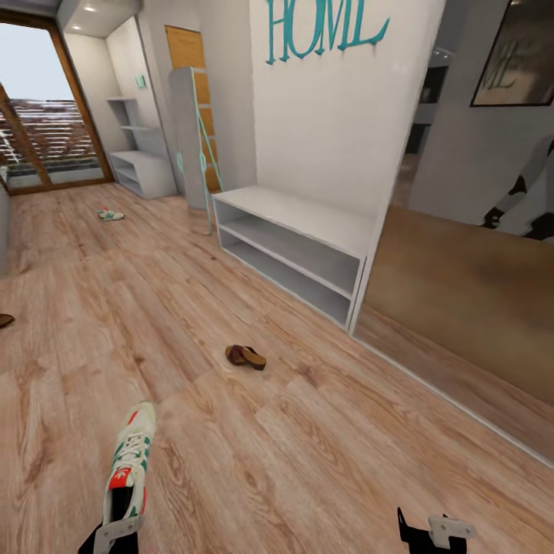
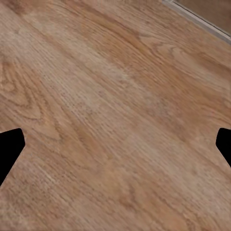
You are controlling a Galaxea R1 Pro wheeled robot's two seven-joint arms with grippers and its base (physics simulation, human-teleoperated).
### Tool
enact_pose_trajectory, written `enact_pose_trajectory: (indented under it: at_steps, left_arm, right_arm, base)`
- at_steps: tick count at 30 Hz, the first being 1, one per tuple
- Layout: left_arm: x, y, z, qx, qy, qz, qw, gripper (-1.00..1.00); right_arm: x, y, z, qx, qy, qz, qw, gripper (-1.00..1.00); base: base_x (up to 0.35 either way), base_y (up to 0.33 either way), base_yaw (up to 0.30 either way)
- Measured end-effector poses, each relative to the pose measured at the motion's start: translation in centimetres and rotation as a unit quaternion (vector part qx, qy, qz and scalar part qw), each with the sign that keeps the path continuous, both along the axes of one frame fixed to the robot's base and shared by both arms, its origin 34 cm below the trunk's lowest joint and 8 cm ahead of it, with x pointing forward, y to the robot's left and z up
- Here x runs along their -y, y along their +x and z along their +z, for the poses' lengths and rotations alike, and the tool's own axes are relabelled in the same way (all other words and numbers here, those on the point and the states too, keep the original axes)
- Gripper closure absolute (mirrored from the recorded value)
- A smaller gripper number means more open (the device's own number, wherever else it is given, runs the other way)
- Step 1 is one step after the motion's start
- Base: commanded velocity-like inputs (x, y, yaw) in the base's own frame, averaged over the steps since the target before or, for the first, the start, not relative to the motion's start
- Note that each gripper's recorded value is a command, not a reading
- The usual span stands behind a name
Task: Pick up the two gym shoes and the two sandals from the corridor floor and place them onto the hallstand (shoe rack) in the corridor, making sure they are on the rack and not on the floor. Arrange them so the two gym shoes are next to each other and the two sandals are next to each other.
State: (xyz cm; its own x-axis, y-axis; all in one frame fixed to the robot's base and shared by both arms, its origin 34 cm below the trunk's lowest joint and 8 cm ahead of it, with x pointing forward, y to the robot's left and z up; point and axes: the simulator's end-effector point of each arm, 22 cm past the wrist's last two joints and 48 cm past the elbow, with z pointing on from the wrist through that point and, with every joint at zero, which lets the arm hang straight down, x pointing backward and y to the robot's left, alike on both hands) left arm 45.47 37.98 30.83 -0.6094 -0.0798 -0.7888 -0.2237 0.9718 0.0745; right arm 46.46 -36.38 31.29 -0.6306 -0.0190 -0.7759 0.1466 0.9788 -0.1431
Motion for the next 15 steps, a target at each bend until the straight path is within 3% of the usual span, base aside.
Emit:
enact_pose_trajectory:
  at_steps: [15]
  left_arm:
    - [1.3, 0.0, -0.2, 0.0, -0.008, -0.004, 1.0, 1.0]
  right_arm:
    - [-0.2, -0.1, -0.1, -0.002, 0.001, 0.001, 1.0, -1.0]
  base:
    - [0.0, 0.0, 0.276]
